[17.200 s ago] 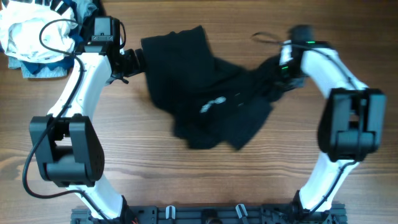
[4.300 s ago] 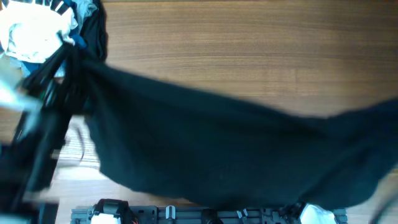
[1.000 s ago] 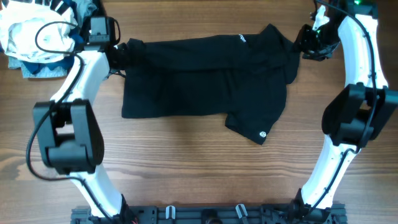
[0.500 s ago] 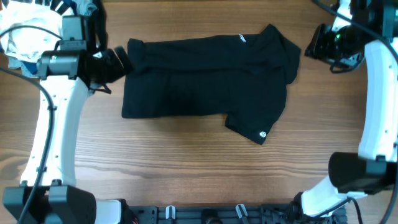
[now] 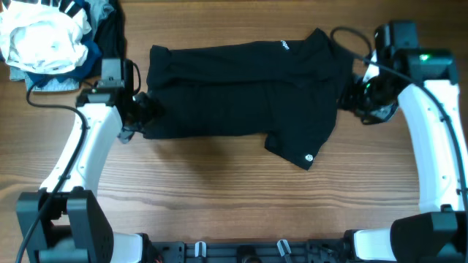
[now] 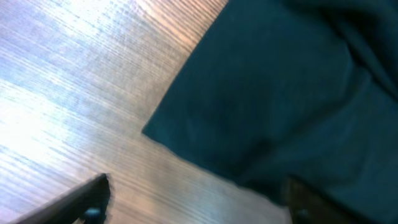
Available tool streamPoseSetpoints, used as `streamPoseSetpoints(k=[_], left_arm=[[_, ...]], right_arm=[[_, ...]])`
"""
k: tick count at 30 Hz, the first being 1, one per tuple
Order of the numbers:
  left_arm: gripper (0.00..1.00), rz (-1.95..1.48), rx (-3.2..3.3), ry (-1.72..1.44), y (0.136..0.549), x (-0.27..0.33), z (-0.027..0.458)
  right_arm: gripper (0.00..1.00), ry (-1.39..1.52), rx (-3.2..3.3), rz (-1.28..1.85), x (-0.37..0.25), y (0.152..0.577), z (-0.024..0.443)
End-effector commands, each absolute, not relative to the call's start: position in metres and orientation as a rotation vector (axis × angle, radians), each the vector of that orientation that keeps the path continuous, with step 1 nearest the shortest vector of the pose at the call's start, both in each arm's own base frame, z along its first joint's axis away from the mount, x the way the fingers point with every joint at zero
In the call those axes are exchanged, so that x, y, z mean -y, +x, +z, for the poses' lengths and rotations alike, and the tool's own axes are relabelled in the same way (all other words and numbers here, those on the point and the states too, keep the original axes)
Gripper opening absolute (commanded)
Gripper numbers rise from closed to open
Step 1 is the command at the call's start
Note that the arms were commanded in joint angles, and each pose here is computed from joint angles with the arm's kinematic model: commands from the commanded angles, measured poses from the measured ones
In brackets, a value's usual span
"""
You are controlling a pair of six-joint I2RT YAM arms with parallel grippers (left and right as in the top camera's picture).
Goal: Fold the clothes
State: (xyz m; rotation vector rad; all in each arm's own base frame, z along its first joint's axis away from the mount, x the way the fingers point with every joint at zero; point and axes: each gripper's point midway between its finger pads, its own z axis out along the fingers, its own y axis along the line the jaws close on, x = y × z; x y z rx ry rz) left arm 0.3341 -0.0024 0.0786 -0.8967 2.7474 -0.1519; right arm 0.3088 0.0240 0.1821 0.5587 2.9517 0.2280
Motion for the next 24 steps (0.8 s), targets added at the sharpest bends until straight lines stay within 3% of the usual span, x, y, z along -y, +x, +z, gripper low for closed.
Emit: streamPoseSetpoints(k=[1, 2, 4, 18, 20, 22, 23, 24], left_arm=[[0.71, -0.094, -2.727, -0.934, 0.331, -0.005, 0.054], [0.61, -0.097, -2.723, -0.938, 0.332, -0.005, 0.048], [0.54, -0.09, -2.717, -0.995, 0.331, -0.006, 0.039], [0.56, 0.037, -2.779, -1.162, 0.322, -0.014, -0.019], [0.46, 0.047, -2.772, -1.159, 0.325, -0.015, -0.021], [0.3, 0.042, -2.766, -1.157, 0.327, -0.015, -0.022], [0.1, 0.04, -2.762, -1.156, 0.328, -0.015, -0.022], [0.04, 0.037, -2.759, -1.155, 0.329, -0.015, -0.022]], right_arm=[[0.45, 0.612, -2.986, 0.369, -0.042, 0.295, 0.16], [0.45, 0.649, -2.998, 0.371, -0.043, 0.291, 0.151], [0.47, 0.664, -3.013, 0.365, -0.044, 0.288, 0.14], [0.5, 0.504, -3.062, 0.281, -0.069, 0.279, 0.123], [0.5, 0.517, -3.066, 0.259, -0.07, 0.277, 0.122], [0.5, 0.528, -3.078, 0.243, -0.069, 0.273, 0.119], [0.49, 0.54, -3.085, 0.229, -0.068, 0.271, 0.116], [0.47, 0.572, -3.089, 0.202, -0.065, 0.268, 0.113]])
